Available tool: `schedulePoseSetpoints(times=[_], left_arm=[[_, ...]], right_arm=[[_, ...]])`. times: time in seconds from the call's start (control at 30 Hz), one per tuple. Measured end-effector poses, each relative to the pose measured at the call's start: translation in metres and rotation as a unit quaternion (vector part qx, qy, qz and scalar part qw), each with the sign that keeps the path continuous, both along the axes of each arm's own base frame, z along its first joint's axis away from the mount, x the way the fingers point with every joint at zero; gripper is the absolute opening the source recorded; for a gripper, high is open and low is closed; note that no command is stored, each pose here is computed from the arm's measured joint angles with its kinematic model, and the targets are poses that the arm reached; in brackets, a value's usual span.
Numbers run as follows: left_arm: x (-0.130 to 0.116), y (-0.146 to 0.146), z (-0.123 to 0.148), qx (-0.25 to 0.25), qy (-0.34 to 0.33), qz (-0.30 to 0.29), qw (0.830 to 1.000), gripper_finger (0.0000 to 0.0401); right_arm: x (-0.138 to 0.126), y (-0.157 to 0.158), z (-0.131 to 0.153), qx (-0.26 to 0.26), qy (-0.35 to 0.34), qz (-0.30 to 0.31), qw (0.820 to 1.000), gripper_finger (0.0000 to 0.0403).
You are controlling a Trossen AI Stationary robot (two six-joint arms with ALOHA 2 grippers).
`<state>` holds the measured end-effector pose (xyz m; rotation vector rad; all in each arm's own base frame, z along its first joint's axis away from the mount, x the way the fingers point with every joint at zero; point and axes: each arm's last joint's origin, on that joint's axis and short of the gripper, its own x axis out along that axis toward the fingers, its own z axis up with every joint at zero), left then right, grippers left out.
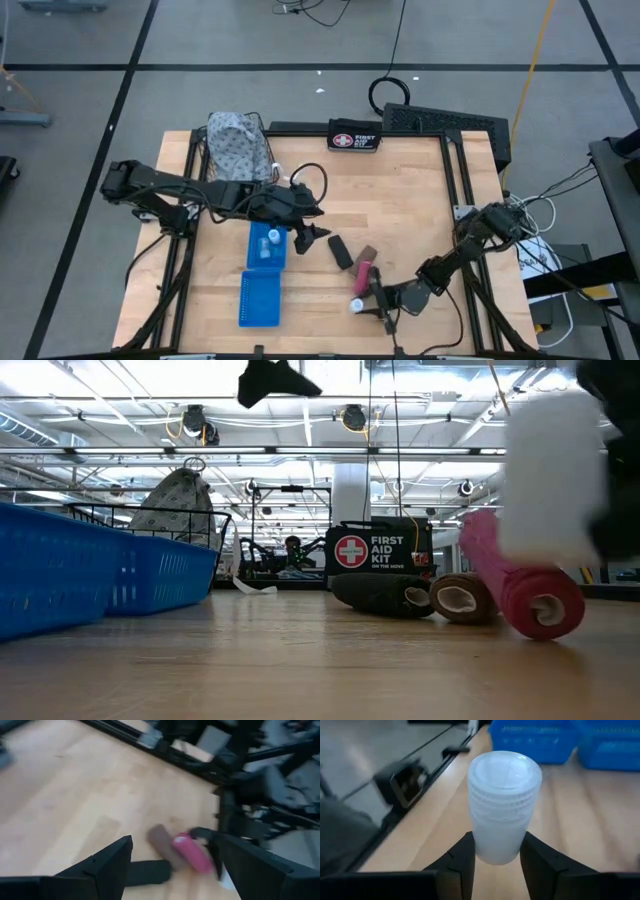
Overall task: Pick & Place Medicine items
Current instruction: Put the white pill bottle into the top blue basket
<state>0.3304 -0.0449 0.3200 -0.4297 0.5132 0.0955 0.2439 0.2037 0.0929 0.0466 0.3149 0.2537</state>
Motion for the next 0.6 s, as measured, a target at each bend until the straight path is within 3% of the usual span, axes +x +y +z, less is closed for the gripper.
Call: schedulePoseSetpoints(times=[0.13,0.3,0.5,0.6], left_arm=[[0.002,-0.003,0.010,-0.010,0.011,-0.037,0.999,0.0291],[0.014,-0.011,0.015,0.026,0.092,-0.067,0.993,0.0280],[0.044,-0.027,-0.004,0.094,0.188,-0.132,0.969,0.0274],[0.060,-0.034,-0.018,0.124,0.205,-0.164,0.957,0.0274]], right_arm=[[0.007,-0.017,0.019,-0.005,0.017,-0.024,1.000,0.0115],[0.017,-0.048,0.038,-0.023,0.046,-0.067,0.996,0.0115],[0.029,-0.087,0.045,-0.027,0.080,-0.106,0.991,0.0115],[0.034,-0.100,0.045,-0.026,0.086,-0.122,0.988,0.0115]])
